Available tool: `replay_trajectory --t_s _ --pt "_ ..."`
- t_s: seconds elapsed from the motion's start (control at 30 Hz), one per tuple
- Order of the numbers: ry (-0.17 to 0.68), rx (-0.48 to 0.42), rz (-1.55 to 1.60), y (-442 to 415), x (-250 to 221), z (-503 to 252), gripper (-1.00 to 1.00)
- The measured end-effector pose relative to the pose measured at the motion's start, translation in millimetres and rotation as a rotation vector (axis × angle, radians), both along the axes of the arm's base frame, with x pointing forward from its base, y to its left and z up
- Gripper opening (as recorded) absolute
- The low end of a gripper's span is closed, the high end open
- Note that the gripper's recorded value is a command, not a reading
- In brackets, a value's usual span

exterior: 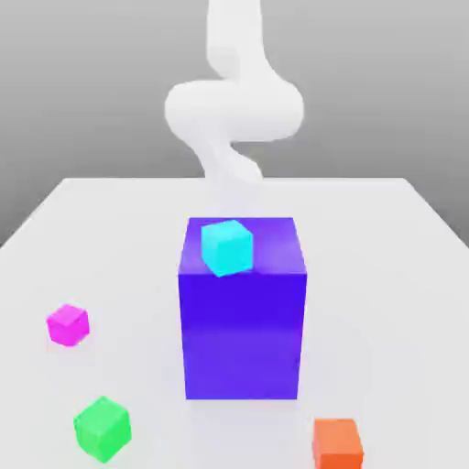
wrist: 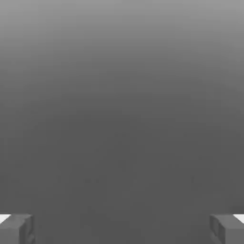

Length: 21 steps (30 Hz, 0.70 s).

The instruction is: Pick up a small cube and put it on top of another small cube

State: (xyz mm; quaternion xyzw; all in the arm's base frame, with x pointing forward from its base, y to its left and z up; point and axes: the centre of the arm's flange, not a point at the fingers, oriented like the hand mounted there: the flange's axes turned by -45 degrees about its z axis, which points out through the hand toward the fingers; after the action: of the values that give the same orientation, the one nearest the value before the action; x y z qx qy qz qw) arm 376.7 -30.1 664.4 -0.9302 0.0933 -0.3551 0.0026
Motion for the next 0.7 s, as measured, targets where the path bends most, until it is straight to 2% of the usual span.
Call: replay_trajectory --t_s 0.17,0.33,0.5,0.7 --pt "0.128 0.141 -0.340 -73.7 34.7 -101.7 0.00" --pt "0.231 0.281 -0.682 -147.9 30.1 -204.5 0.00" --pt "0.318 0.423 -1.033 -209.8 -8.5 -305.1 0.00" --pt "0.403 0.599 -1.470 -254.7 -89.5 -415.3 0.00"
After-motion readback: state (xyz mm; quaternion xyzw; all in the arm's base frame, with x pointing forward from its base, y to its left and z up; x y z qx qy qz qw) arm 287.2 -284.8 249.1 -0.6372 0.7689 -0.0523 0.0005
